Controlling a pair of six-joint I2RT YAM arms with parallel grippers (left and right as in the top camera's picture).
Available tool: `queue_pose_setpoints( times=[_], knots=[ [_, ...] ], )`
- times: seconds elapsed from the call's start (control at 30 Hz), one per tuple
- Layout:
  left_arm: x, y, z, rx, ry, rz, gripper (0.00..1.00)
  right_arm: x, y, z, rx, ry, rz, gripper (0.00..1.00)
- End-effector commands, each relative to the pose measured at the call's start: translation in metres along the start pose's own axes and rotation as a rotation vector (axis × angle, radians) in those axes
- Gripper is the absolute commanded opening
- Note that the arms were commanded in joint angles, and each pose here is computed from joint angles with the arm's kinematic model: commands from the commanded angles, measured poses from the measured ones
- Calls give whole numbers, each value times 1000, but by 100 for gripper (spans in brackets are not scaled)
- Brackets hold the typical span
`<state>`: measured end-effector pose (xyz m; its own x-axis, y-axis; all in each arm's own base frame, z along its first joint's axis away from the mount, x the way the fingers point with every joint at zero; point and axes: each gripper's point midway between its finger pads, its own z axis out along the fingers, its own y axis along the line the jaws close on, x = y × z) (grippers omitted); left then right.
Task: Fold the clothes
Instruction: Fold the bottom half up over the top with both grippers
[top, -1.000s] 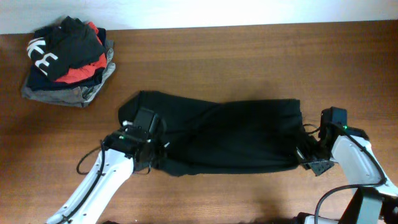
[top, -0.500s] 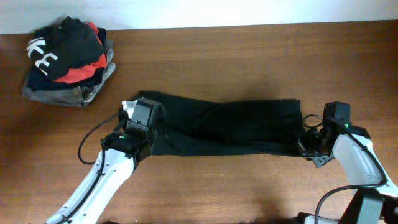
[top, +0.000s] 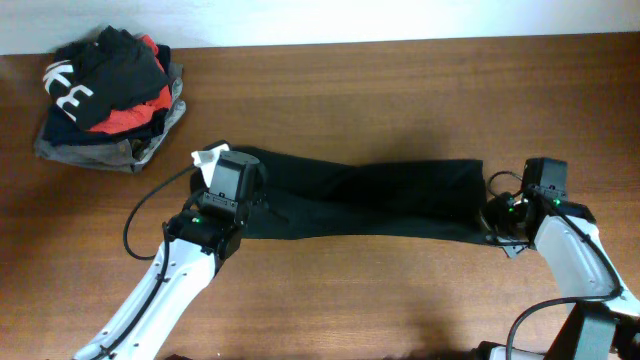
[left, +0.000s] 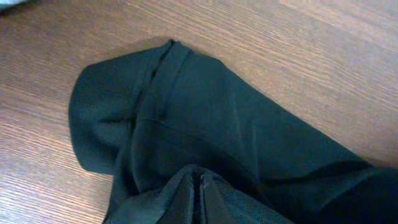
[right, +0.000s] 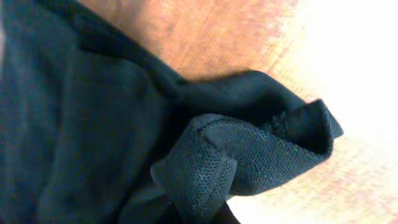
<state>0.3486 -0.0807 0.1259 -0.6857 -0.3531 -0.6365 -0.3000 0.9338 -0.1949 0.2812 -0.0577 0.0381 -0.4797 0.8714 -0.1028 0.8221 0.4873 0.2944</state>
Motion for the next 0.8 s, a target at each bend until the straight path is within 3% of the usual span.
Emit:
queue_pose_setpoints(
  times=[0.0,0.3,0.67,0.73,0.77],
  knots=[
    [-7,2,5,-37,-29,17,1,-5,19,-9,-76,-17,-11,4],
    [4,4,36,-88,-5,34,1,-14,31,-9,-124,-52,-22,5],
    [-2,7,40,-111,-40,31,1,-8,71,8,-207,-72,-128,13],
    [-2,7,40,-116,-43,31,2,-10,73,9,-208,-85,-132,27],
    [-2,7,40,-116,-43,35,6,-11,72,9,-202,-94,-131,46]
  ],
)
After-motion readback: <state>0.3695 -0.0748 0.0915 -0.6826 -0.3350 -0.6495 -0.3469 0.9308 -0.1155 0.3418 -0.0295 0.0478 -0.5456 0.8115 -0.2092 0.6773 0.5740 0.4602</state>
